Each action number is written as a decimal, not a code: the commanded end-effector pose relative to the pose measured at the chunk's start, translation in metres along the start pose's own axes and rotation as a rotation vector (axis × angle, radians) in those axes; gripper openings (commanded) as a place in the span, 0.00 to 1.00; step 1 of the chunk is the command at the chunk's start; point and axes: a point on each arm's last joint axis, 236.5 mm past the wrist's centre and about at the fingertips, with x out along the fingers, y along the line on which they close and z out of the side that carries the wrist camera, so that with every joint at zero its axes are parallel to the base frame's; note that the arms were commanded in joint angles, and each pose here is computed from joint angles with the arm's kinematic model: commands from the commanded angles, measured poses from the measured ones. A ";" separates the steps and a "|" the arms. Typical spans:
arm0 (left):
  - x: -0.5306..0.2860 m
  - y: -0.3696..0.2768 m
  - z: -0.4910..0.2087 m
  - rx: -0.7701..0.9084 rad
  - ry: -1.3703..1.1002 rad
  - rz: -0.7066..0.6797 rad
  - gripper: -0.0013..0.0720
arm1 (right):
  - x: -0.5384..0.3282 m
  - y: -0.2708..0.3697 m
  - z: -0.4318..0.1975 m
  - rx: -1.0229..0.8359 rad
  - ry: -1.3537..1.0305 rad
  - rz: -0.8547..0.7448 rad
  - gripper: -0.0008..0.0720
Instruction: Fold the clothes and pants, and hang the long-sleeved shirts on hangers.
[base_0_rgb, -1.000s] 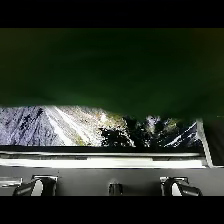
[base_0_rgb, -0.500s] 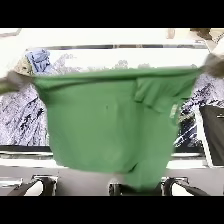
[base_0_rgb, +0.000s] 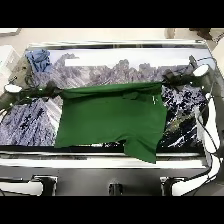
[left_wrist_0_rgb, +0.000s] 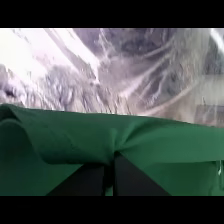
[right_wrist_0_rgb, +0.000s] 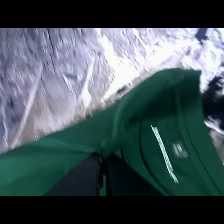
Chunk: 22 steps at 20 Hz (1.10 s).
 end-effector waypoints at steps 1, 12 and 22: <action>0.032 0.008 -0.010 -0.034 0.054 -0.005 0.06 | 0.026 -0.008 -0.002 0.059 0.011 0.010 0.06; -0.145 0.145 -0.130 -0.142 0.600 0.339 0.74 | -0.135 -0.151 -0.131 0.101 0.579 -0.264 0.72; -0.115 0.158 -0.239 -0.188 0.698 0.185 0.64 | -0.125 -0.156 -0.215 0.181 0.694 -0.202 0.71</action>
